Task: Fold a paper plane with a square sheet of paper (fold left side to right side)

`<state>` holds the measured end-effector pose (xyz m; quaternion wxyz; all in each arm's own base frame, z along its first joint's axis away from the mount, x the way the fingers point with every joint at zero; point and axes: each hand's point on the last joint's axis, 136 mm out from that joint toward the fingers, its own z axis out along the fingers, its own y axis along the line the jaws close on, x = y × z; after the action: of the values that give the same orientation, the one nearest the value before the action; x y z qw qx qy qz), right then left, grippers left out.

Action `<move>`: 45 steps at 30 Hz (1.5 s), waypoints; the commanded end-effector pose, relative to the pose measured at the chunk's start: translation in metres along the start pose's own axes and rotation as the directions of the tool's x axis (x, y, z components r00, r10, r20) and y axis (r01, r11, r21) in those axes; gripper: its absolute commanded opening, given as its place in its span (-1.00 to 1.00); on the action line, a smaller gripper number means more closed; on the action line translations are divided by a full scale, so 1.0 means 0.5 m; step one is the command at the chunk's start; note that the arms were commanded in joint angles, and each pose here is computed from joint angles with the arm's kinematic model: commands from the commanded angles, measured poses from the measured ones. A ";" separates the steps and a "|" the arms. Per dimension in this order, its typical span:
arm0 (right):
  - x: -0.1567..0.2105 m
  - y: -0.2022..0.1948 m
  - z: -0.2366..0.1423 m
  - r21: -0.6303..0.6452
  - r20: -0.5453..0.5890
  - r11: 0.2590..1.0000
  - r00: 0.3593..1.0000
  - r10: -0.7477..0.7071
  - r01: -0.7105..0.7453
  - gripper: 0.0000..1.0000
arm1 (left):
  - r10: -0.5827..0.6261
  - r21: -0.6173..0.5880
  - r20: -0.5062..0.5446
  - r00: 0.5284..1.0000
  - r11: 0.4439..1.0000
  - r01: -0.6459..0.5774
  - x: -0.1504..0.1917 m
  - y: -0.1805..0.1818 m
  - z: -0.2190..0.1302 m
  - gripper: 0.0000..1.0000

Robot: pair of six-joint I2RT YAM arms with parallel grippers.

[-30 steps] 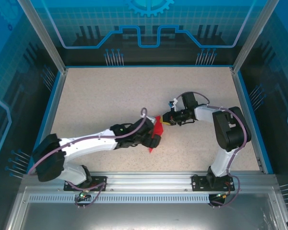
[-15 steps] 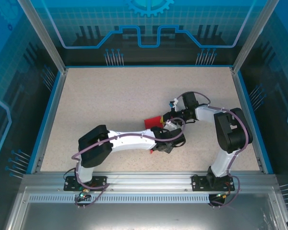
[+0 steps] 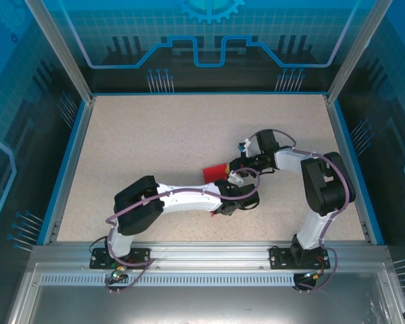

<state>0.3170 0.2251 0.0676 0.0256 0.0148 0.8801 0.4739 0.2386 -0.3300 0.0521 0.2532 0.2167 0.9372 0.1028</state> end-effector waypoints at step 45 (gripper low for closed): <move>-0.025 -0.011 -0.121 0.216 0.159 0.973 0.981 -0.115 0.079 0.06 | -0.053 0.201 -0.038 0.998 0.978 0.060 -0.006 -0.028 0.014 -0.98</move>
<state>0.3281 0.1891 0.0956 0.1087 -0.0012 0.9115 0.3968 0.2392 -0.3404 0.0351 0.2254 0.2136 0.9497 0.0394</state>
